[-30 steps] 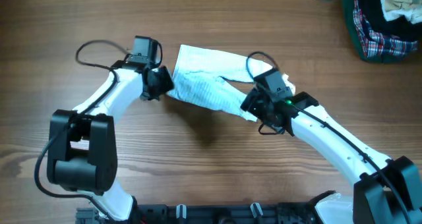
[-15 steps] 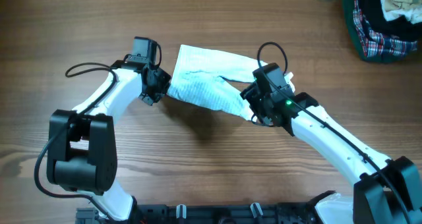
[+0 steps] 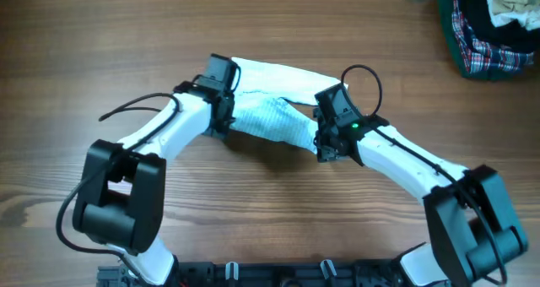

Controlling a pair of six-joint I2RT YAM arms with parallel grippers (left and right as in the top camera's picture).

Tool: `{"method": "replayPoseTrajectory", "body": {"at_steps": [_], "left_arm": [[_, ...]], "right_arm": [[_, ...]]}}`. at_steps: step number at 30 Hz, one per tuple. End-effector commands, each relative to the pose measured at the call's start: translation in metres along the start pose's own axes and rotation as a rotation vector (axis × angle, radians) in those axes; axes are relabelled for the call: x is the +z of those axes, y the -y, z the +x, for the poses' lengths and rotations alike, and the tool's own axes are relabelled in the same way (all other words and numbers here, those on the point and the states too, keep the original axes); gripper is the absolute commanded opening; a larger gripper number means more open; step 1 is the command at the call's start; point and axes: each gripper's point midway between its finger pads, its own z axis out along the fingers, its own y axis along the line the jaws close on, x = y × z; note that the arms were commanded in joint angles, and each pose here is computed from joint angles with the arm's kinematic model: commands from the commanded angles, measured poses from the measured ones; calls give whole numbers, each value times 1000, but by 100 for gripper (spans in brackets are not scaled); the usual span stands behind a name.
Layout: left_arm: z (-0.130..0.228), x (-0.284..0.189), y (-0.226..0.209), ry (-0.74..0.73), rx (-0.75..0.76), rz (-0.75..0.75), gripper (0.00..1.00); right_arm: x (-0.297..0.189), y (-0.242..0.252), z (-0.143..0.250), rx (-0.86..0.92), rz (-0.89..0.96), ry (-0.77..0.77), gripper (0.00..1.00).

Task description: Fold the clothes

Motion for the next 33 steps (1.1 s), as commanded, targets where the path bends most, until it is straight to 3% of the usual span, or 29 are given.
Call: {"method": "replayPoseTrajectory", "body": {"at_steps": [1,7,18,22,26,29,33], "left_arm": [[-13,-3,5,79,-16,14,31],[-13,5,1,80,137,-11,21],[-1,28,-21,18,210,-109,14],[-1,28,-22,17,211,-112,4],[-1,27,-25,17,213,-125,4],[-1,27,-25,17,213,-126,4],[-1,27,-25,17,212,-126,4]], "right_arm": [[4,1,8,-14,5,-27,75],[4,1,7,-29,5,-24,73],[2,7,21,-57,34,-108,71],[2,8,21,-100,40,-107,65],[-19,-15,19,-201,-49,-91,78],[-36,-18,17,-209,-70,-81,79],[-38,7,11,-204,32,-69,78]]}}
